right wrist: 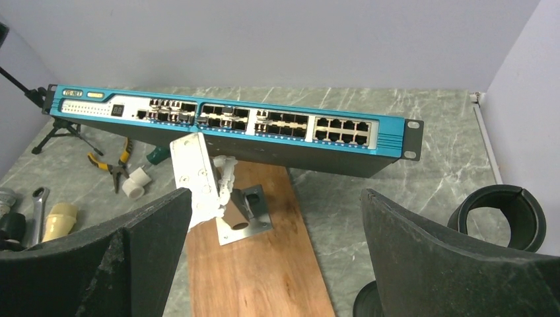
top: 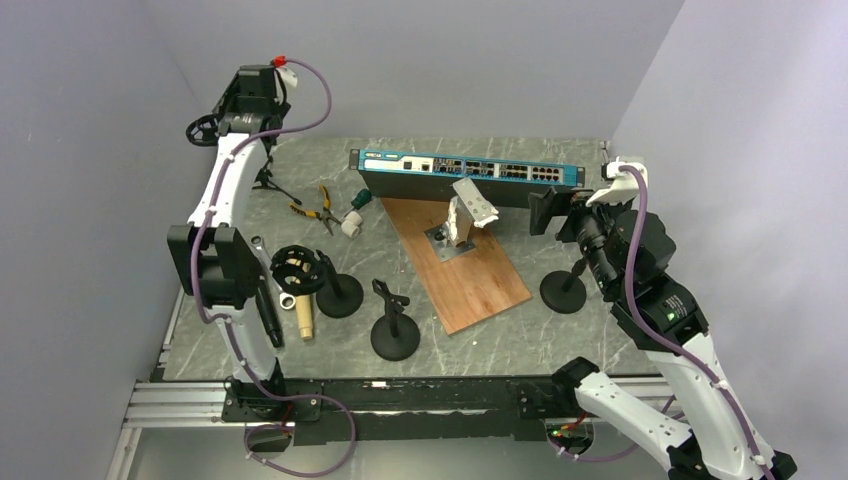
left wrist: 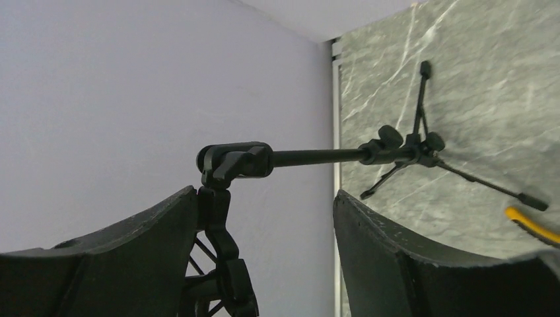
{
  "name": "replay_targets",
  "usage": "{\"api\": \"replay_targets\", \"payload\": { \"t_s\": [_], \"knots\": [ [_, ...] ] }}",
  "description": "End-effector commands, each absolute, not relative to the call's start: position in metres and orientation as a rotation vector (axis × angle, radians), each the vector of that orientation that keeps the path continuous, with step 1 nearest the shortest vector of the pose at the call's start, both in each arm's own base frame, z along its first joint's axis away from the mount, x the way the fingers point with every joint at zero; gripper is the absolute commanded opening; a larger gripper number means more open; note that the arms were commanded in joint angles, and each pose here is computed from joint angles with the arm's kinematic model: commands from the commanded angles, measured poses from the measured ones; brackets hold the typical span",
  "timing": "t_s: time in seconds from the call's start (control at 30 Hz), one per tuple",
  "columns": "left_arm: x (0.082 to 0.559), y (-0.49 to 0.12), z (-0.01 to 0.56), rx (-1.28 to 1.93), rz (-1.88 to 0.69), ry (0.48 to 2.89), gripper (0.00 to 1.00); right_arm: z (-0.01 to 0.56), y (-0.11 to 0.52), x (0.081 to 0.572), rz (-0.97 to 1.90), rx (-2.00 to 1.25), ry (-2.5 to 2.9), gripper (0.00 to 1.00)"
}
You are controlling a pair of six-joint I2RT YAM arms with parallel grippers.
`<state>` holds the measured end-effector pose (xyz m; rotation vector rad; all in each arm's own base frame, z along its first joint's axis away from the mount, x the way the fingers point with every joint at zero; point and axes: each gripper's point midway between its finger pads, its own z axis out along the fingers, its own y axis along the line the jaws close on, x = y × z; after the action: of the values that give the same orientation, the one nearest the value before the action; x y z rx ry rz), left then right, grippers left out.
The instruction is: Remove the microphone from the stand
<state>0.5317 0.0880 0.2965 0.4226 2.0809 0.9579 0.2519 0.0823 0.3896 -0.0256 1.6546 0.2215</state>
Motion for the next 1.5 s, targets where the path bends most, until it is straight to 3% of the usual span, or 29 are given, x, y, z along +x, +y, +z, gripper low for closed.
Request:
{"api": "replay_targets", "payload": {
  "t_s": [0.0, 0.37, 0.73, 0.9, 1.1, 1.37, 1.47],
  "knots": [
    [0.516, 0.075, 0.24, 0.415, 0.651, 2.273, 0.76, 0.398, 0.083, 0.249, 0.253, -0.011, 1.617, 1.0],
    [0.513, 0.084, 0.166, 0.382, 0.481, 2.406, 0.75, 0.396, 0.085, 0.244, 0.288, -0.005, 1.604, 1.0],
    [0.52, 0.082, 0.152, 0.333, 0.403, 2.427, 0.74, 0.395, 0.082, 0.242, 0.285, -0.003, 1.593, 1.0],
    [0.526, 0.082, 0.227, 0.256, 0.409, 2.281, 0.83, 0.395, 0.086, 0.249, 0.269, -0.023, 1.608, 1.0],
    [0.513, 0.049, 0.37, 0.194, 0.227, 1.96, 0.95, 0.403, 0.086, 0.253, 0.257, -0.022, 1.591, 1.0],
    [0.424, -0.034, 0.499, 0.292, -0.2, 1.498, 0.99, 0.415, 0.085, 0.258, 0.235, -0.021, 1.575, 1.0],
    [0.38, -0.071, 0.512, 0.342, -0.419, 1.377, 0.99, 0.422, 0.083, 0.257, 0.23, -0.014, 1.557, 1.0]
  ]
}}
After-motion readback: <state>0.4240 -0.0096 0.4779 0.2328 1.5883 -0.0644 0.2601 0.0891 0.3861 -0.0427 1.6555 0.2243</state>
